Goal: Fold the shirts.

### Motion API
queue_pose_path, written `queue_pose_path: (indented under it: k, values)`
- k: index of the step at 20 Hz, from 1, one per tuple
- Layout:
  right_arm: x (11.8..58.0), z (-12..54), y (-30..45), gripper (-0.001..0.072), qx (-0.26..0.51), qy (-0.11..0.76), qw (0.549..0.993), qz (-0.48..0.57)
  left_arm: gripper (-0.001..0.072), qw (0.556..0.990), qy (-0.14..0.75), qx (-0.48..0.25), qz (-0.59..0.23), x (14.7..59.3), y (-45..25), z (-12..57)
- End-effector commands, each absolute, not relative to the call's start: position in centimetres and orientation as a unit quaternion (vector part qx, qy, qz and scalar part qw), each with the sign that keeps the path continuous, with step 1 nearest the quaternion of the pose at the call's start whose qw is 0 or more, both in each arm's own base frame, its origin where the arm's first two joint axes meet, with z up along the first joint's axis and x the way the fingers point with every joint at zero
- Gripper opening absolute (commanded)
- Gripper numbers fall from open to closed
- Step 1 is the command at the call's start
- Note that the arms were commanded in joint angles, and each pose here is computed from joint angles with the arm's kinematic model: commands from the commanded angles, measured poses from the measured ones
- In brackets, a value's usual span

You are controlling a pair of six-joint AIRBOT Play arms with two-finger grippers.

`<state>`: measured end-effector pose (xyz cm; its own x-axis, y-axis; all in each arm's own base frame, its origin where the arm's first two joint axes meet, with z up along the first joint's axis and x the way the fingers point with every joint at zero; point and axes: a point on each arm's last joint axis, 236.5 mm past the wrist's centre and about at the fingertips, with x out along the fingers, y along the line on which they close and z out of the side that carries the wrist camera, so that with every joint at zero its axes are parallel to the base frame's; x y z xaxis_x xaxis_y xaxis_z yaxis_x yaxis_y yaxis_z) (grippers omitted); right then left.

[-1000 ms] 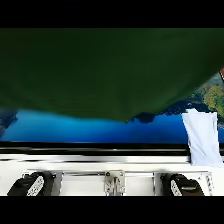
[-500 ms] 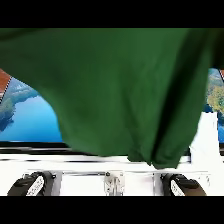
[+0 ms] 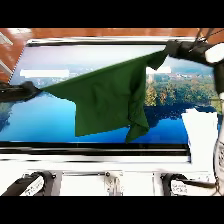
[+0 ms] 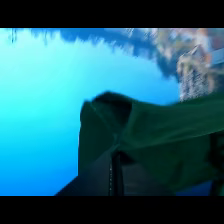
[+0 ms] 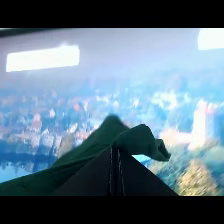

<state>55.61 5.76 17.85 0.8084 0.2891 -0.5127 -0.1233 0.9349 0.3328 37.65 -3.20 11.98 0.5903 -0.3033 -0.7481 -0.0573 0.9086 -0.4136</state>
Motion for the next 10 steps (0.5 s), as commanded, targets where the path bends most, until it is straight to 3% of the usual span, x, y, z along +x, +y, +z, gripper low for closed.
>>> queue_pose_path:
  k: [1, 5, 6, 7, 8, 10]
  values:
    - [57.0, 8.4, 8.6, 0.0053, 0.247, 0.388, 0.879, 0.128, 0.0037, 0.825, 0.505, -0.244, -0.072, 39.2, -5.3, 4.0]
    - [55.7, 4.5, 10.2, 0.0071, 0.279, 0.450, 0.837, 0.140, 0.0041, 0.783, 0.542, -0.293, -0.079, 40.9, -7.9, -1.0]
    - [55.7, 5.2, 10.3, 0.0247, 0.282, 0.444, 0.838, 0.143, 0.0166, 0.778, 0.546, -0.302, -0.076, 41.2, -7.8, -1.5]
    - [55.7, 6.3, 10.1, 0.0504, 0.285, 0.436, 0.841, 0.146, 0.0510, 0.773, 0.546, -0.316, -0.064, 41.5, -7.3, -1.4]
    - [55.4, 7.8, 9.5, 0.0592, 0.277, 0.425, 0.848, 0.152, 0.0701, 0.770, 0.545, -0.327, -0.057, 41.7, -6.4, -0.8]
    - [53.8, 10.8, 7.0, 0.0591, 0.232, 0.412, 0.867, 0.157, 0.0701, 0.762, 0.562, -0.318, -0.054, 40.9, -3.5, 1.0]
